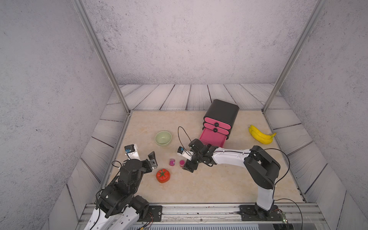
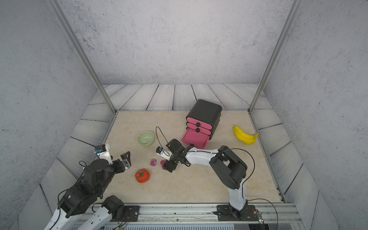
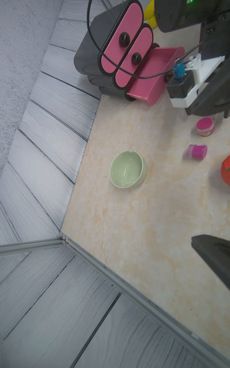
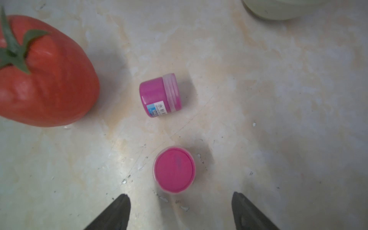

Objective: Put the paint cans in the drawer according to color
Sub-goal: Pick up the paint can at the center of the board, then place the paint can in the drawer, then pick up the paint can at the center of the board.

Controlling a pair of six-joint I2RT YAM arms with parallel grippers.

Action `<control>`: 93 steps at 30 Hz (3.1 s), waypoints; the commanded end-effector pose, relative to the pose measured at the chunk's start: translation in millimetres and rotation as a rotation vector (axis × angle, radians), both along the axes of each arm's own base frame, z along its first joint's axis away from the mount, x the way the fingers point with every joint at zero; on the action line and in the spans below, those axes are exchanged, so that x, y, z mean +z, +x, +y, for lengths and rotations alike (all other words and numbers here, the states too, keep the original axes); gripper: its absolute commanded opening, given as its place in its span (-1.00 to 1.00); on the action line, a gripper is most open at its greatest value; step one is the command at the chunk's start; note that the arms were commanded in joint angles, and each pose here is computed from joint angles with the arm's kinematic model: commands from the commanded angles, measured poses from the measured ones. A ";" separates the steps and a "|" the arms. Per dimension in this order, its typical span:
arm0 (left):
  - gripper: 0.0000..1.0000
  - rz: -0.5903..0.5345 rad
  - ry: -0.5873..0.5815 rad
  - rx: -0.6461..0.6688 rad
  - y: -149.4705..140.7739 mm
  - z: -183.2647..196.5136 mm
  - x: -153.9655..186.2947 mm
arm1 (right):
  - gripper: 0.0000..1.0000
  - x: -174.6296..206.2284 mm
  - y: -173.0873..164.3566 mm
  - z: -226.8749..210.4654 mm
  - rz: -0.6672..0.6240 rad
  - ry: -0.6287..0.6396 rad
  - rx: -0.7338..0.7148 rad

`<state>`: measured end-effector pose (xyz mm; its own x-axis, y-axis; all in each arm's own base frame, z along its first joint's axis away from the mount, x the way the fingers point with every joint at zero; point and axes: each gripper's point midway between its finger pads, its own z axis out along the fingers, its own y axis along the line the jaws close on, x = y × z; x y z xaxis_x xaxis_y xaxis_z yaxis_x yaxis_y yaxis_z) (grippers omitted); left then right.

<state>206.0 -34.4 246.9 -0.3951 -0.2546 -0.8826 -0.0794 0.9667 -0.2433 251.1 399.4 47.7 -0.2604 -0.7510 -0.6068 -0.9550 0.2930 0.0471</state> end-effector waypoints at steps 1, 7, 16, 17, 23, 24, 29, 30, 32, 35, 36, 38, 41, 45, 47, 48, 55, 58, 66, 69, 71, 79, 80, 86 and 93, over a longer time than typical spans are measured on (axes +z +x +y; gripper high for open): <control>0.99 -0.023 0.042 0.012 0.5 5.6 11.6 | 0.65 -18.4 5.2 0.9 -0.006 -0.086 -0.013; 0.97 -0.021 0.072 0.014 4.2 5.6 10.5 | 0.37 -28.5 6.3 13.1 0.042 -0.116 0.000; 0.97 -0.024 0.098 0.014 6.7 6.0 9.8 | 0.05 -33.3 5.0 23.1 0.088 -0.132 0.014; 0.97 -0.027 0.097 0.013 6.8 5.9 10.3 | -0.01 -33.0 5.0 23.2 0.089 -0.134 0.013; 0.97 -0.031 0.097 0.005 6.9 4.6 11.5 | -0.34 -17.7 8.6 23.7 0.068 -0.097 -0.012; 0.97 -0.032 0.095 0.003 6.7 4.2 11.7 | -0.34 -13.7 10.1 22.8 0.056 -0.086 -0.026; 0.97 -0.031 0.085 -0.014 7.8 0.3 11.4 | -0.34 25.9 31.8 2.2 -0.055 -0.008 -0.196; 0.97 -0.028 0.083 -0.018 8.1 -0.8 10.6 | -0.33 33.4 38.0 -5.7 -0.077 0.003 -0.236; 0.97 -0.024 0.078 -0.030 9.3 -4.0 9.1 | -0.31 49.9 53.7 -26.4 -0.122 0.027 -0.329; 0.97 -0.012 0.066 -0.053 12.0 -10.6 6.2 | -0.31 69.5 83.9 -68.1 -0.178 0.041 -0.492; 0.97 -0.008 0.063 -0.061 12.7 -12.6 5.1 | -0.31 73.6 92.1 -79.3 -0.186 0.043 -0.531; 0.97 0.000 0.055 -0.073 14.4 -16.6 3.3 | -0.31 78.9 113.1 -103.9 -0.196 0.036 -0.617; 0.97 0.008 0.047 -0.088 16.2 -20.9 1.8 | -0.31 79.7 137.2 -127.1 -0.203 0.010 -0.701; 0.97 0.017 0.041 -0.097 16.9 -23.7 -0.5 | -0.31 74.1 162.1 -139.6 -0.219 -0.033 -0.768; 0.97 0.017 0.038 -0.101 16.7 -24.4 -0.4 | -0.30 67.6 172.0 -144.1 -0.219 -0.060 -0.805; 0.97 0.019 0.037 -0.103 16.7 -24.9 -1.0 | -0.30 65.3 176.1 -145.2 -0.215 -0.064 -0.817; 0.97 0.030 0.039 -0.114 18.1 -27.8 -2.5 | -0.29 33.9 187.4 -148.9 -0.142 -0.119 -0.867; 0.97 0.035 0.037 -0.121 18.7 -29.7 -3.6 | -0.25 24.3 188.1 -151.6 -0.133 -0.130 -0.885; 0.97 0.057 0.029 -0.144 20.9 -36.4 -7.4 | 0.07 13.5 193.9 -154.9 -0.097 -0.137 -0.917; 0.97 0.064 0.021 -0.155 21.5 -39.6 -8.7 | 0.17 22.5 193.1 -152.9 -0.092 -0.108 -0.912; 0.97 0.076 0.012 -0.170 22.4 -43.8 -10.8 | 0.18 39.9 191.2 -150.5 -0.098 -0.067 -0.910; 0.99 0.238 -0.052 -0.334 26.6 -87.4 -42.2 | 0.16 154.5 121.3 -159.8 -0.107 0.407 -0.884; 0.97 0.273 -0.053 -0.350 26.6 -92.0 -49.0 | 0.16 156.1 109.0 -164.5 -0.085 0.455 -0.895; 0.74 0.479 -0.023 -0.379 25.9 -105.5 -83.9 | 0.15 101.9 40.4 -191.3 0.191 0.667 -1.028; 0.55 0.823 0.102 -0.392 15.5 -109.5 -132.5 | 0.15 82.2 31.6 -203.0 0.197 0.635 -1.059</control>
<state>236.3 -146.0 127.4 -0.9069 0.0392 -0.4195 0.1381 0.9683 -0.2080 266.6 184.9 91.9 -0.7373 0.2337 -0.6339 -0.1858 0.8320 0.5227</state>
